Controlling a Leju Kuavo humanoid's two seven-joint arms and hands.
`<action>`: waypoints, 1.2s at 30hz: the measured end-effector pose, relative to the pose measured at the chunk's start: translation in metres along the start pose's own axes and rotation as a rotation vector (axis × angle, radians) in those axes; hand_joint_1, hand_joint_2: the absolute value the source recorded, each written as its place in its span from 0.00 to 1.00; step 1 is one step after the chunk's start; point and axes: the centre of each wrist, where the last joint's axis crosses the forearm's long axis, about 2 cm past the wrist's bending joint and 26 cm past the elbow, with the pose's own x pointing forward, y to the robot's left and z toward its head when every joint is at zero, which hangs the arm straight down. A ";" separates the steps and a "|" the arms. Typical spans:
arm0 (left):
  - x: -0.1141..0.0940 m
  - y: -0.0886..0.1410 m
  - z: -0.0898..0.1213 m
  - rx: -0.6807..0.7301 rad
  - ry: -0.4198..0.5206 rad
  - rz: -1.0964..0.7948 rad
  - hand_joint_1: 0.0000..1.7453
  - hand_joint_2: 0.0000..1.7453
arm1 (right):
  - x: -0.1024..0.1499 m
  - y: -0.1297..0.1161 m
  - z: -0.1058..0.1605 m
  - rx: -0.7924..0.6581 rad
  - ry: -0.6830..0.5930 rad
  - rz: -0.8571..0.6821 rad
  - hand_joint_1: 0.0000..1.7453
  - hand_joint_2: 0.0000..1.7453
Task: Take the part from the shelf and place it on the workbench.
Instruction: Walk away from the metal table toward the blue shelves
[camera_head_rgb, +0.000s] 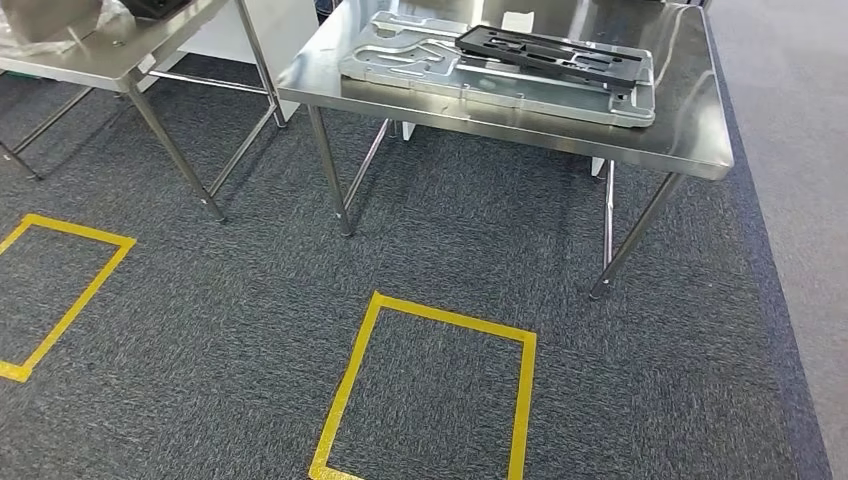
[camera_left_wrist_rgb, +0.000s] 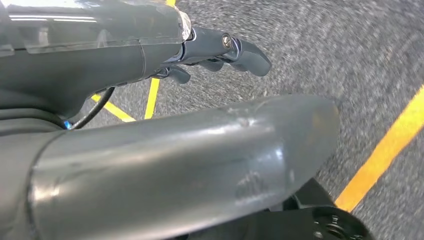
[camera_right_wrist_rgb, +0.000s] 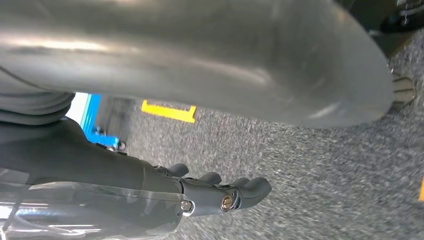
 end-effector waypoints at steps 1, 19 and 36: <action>0.000 0.001 0.000 0.000 -0.001 0.000 0.00 0.00 | 0.001 0.001 0.000 0.003 -0.002 0.007 0.00 0.00; 0.001 0.000 0.000 0.001 -0.005 0.009 0.00 0.00 | 0.004 0.004 0.001 0.014 -0.010 0.108 0.00 0.00; -0.002 0.001 0.000 0.013 0.001 0.051 0.00 0.00 | 0.009 0.018 0.004 0.023 -0.041 0.155 0.00 0.00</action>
